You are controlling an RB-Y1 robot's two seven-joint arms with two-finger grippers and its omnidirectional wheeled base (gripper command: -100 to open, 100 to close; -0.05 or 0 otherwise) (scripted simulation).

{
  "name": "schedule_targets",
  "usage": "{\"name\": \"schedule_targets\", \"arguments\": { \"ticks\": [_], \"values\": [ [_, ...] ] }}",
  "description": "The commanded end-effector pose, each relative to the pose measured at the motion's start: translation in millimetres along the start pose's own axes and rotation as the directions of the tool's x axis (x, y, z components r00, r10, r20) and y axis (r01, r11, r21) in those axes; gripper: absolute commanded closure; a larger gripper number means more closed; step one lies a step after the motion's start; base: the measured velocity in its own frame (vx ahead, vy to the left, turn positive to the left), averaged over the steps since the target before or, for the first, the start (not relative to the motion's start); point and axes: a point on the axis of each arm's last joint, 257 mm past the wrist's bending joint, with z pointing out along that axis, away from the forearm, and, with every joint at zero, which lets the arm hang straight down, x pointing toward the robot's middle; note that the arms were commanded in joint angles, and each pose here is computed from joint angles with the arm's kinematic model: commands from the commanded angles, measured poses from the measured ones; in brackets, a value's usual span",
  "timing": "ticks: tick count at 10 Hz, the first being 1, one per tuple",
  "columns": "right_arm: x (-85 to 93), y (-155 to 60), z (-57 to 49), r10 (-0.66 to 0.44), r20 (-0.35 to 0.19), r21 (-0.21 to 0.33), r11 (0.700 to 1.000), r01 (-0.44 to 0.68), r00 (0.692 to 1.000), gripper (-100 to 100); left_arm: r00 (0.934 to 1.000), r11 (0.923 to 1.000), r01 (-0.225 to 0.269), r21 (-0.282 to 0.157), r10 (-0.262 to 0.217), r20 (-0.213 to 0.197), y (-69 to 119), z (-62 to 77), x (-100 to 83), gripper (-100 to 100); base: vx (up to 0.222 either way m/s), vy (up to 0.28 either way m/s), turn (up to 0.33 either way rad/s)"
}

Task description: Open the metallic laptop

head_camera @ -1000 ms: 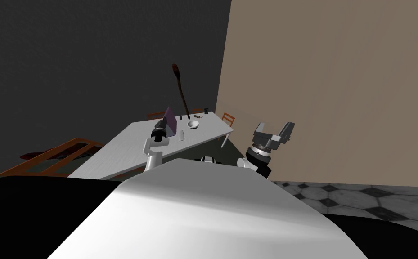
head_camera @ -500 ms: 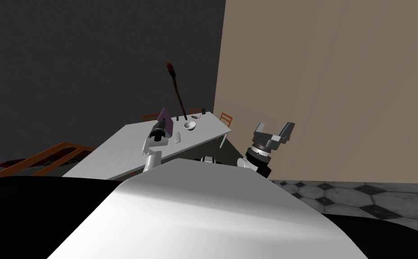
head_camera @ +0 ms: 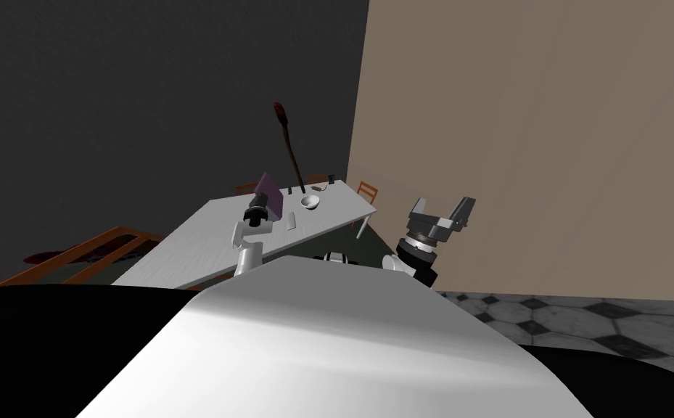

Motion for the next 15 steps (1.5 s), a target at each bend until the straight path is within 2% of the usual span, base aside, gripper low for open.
{"name": "schedule_targets", "arguments": {
  "ticks": [1, 2, 3, 4, 5, 6, 8, 10, 12, 14, 15],
  "values": [
    [0.0, 0, 0.0, 0.0, 0.0, 0.0, 1.0, 0.0, 1.0, 0, 0.9935, 0.9935, 0.113, -0.008, -0.113, -0.01, -1.7, 1.8, 8.2, 100, -0.048, 0.076, 0.05],
    [0.0, 0, 0.0, 0.0, 0.0, 0.0, 1.0, 0.0, 1.0, 0, 0.9883, 0.9883, 0.152, -0.009, -0.152, -0.012, -3.1, 2.7, 10.4, 100, -0.041, 0.077, 0.055],
    [0.0, 0, 0.0, 0.0, 0.0, 0.0, 1.0, 0.0, 1.0, 0, 0.9732, 0.9733, 0.229, -0.011, -0.229, -0.016, -6.3, 4.4, 14.8, 100, -0.058, 0.112, 0.079],
    [0.0, 0, 0.0, 0.0, 0.0, 0.0, 1.0, 0.0, 1.0, 0, 0.9634, 0.9636, 0.267, -0.012, -0.267, -0.019, -8.0, 5.2, 17.1, 100, -0.071, 0.115, 0.065],
    [0.0, 0, 0.0, 0.0, 0.0, 0.0, 1.0, 0.0, 1.0, 0, 0.9727, 0.9728, 0.232, -0.009, -0.232, -0.016, -7.7, 4.8, 14.1, 100, -0.03, 0.05, 0.011],
    [0.0, 0, 0.0, 0.0, 0.0, 0.0, 1.0, 0.0, 1.0, 0, 0.9475, 0.948, 0.318, -0.015, -0.318, -0.028, -4.9, 4.1, 26.8, 100, -0.02, 0.073, 0.094],
    [0.0, 0, 0.0, 0.0, 0.0, 0.0, 1.0, 0.0, 1.0, 0, 0.9171, 0.9179, 0.396, -0.022, -0.397, -0.039, -2.7, 2.8, 39.6, 100, -0.031, 0.091, 0.073],
    [0.0, 0, 0.0, 0.0, 0.0, 0.0, 1.0, 0.0, 1.0, 0, 0.88, 0.8812, 0.472, -0.031, -0.473, -0.047, -0.6, 1.1, 52.4, 100, -0.023, 0.071, 0.054],
    [0.0, 0, 0.0, 0.0, 0.0, 0.0, 1.0, 0.0, 1.0, 0, 0.8364, 0.8381, 0.544, -0.041, -0.546, -0.053, 1.1, -0.9, 65.0, 100, -0.019, 0.076, 0.061],
    [0.0, 0, 0.0, 0.0, 0.0, 0.0, 1.0, 0.0, 1.0, 0, 0.7867, 0.7887, 0.613, -0.051, -0.615, -0.056, 2.7, -3.2, 77.5, 100, -0.021, 0.088, 0.062],
    [0.0, 0, 0.0, 0.0, 0.0, 0.0, 1.0, 0.0, 1.0, 0, 0.8052, 0.8071, 0.588, -0.056, -0.59, -0.057, 4.6, -3.4, 76.1, 100, -0.007, 0.035, 0.015]
  ]
}}
